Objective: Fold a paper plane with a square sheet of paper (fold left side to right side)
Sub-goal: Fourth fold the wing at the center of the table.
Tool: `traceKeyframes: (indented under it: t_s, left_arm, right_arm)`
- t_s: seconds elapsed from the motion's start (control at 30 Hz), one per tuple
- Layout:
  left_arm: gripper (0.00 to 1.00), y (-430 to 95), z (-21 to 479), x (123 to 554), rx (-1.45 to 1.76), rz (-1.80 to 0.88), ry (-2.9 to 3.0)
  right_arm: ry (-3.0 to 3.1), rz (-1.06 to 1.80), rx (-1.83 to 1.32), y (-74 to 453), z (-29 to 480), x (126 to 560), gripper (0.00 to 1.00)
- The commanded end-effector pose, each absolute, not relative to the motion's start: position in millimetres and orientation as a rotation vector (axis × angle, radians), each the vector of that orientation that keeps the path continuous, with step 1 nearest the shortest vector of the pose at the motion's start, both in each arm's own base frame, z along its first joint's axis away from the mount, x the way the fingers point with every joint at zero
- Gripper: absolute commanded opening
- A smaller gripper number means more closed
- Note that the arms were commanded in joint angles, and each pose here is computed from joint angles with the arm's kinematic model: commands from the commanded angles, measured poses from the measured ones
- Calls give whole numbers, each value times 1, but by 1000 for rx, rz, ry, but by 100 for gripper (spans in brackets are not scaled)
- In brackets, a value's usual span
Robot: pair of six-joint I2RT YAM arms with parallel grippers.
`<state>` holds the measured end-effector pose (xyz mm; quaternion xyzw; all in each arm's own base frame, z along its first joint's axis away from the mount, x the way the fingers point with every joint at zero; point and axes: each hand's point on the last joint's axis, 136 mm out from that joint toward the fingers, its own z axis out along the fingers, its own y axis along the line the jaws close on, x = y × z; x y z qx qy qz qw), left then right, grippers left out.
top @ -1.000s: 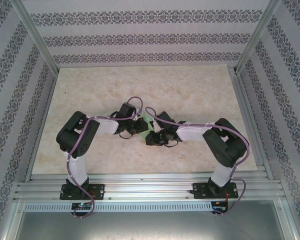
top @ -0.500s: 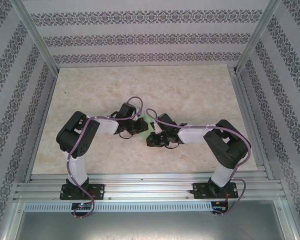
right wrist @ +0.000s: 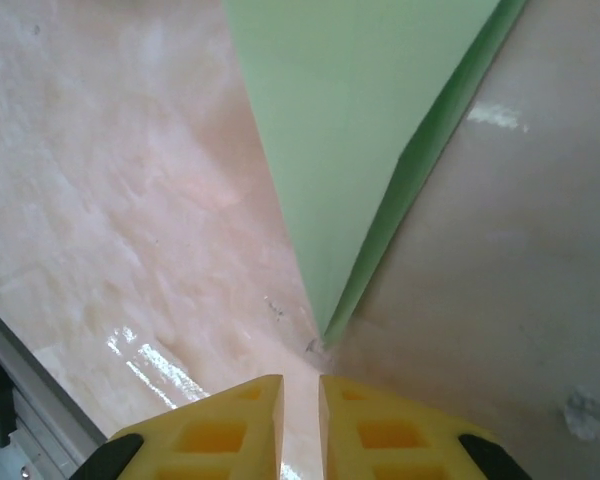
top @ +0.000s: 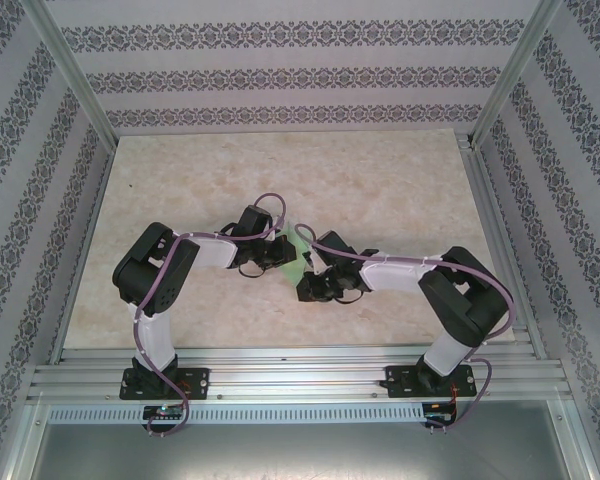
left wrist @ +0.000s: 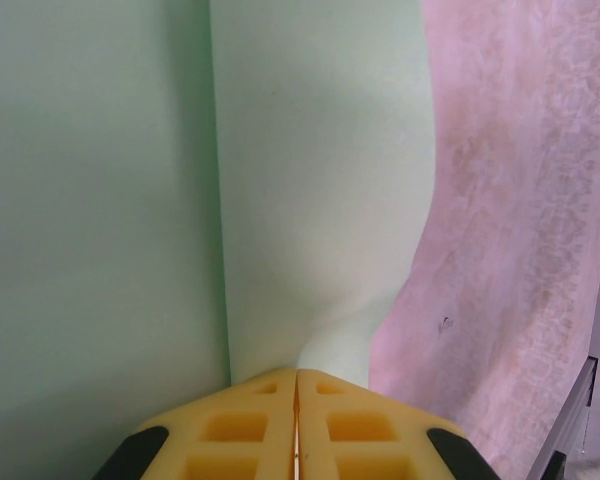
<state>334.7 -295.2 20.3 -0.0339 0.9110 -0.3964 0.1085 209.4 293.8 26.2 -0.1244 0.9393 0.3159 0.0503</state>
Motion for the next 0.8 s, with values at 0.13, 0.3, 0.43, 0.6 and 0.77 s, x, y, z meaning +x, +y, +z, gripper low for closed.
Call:
traceKeyframes:
  t_s: [0.13,0.3,0.43,0.6,0.77]
  left_arm:
    - [11,-272,-23,318,-160,-975,2819]
    - [11,-272,-23,317,-162,-977,2821]
    - [11,-273,-22,319,-161,-979,2817]
    - [11,-273,-19,321,-148,-966,2817]
    - [13,-276,-14,329,-131,-962,2805]
  right_arm:
    - [2725,1058,-364,315,55,242,18]
    - [2763,1004,-340,317,31,251,18]
    - [2846,930,-336,305,9,240,17]
    - [2968,782,-314,281,-12,219,17]
    - [3089,710,-217,261,-33,198,15]
